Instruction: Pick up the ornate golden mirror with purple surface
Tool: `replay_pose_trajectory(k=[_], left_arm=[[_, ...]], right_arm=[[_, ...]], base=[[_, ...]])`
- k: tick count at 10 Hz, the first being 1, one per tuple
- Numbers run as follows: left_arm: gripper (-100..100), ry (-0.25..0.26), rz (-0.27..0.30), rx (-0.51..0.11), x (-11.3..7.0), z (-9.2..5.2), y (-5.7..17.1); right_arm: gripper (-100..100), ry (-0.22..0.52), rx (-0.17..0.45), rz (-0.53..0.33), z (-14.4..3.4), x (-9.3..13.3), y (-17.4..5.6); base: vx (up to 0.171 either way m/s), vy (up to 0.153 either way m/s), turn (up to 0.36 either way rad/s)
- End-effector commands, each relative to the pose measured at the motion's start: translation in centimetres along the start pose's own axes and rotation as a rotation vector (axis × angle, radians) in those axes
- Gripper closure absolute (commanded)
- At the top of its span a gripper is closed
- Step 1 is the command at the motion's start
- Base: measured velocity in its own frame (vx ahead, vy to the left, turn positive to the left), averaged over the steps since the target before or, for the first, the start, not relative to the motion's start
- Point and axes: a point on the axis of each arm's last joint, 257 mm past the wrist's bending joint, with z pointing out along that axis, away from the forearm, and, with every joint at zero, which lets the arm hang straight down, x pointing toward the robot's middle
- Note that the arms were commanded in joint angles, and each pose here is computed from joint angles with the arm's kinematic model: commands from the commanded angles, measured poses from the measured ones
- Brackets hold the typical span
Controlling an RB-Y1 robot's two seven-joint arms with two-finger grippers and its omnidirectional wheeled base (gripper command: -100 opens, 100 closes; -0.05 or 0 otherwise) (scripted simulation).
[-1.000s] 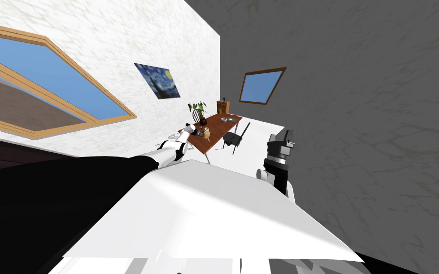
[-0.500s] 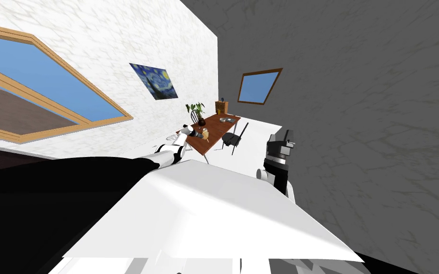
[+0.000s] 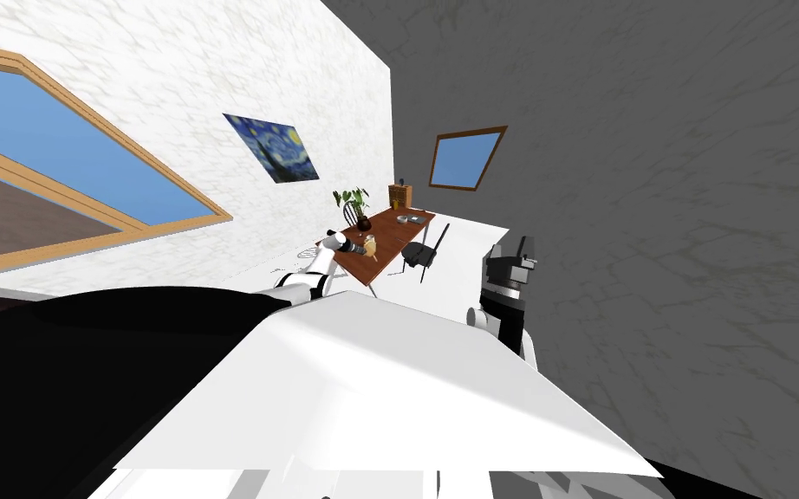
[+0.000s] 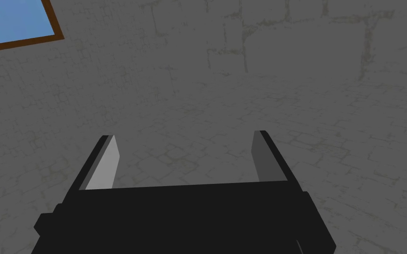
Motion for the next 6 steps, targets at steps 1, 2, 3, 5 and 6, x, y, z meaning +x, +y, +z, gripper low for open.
replay_pose_trajectory(k=[1, 2, 3, 5, 6], left_arm=[[100, 0.010, 0.019, 0.014, -0.3, -0.6, -0.4], [100, 0.020, 0.028, 0.018, 0.2, -0.8, -0.3], [100, 0.007, -0.023, 0.011, -1.6, -1.8, -0.8], [100, 0.020, 0.014, 0.032, -2.0, -2.7, -0.8], [100, 0.003, -0.039, 0.025, -3.7, -3.7, -1.2]], right_arm=[[0, 0.000, 0.000, 0.000, 0.0, 0.0, 0.0], [0, 0.000, 0.000, 0.000, 0.0, 0.0, 0.0], [0, 0.000, 0.000, 0.000, 0.0, 0.0, 0.0], [0, 0.000, 0.000, 0.000, 0.0, 0.0, 0.0], [0, 0.000, 0.000, 0.000, 0.0, 0.0, 0.0]], base=[[0.033, -0.002, 0.009], [0.004, -0.008, 0.018], [0.044, -0.006, -0.137], [0.044, -0.007, -0.033], [0.054, -0.013, -0.124]])
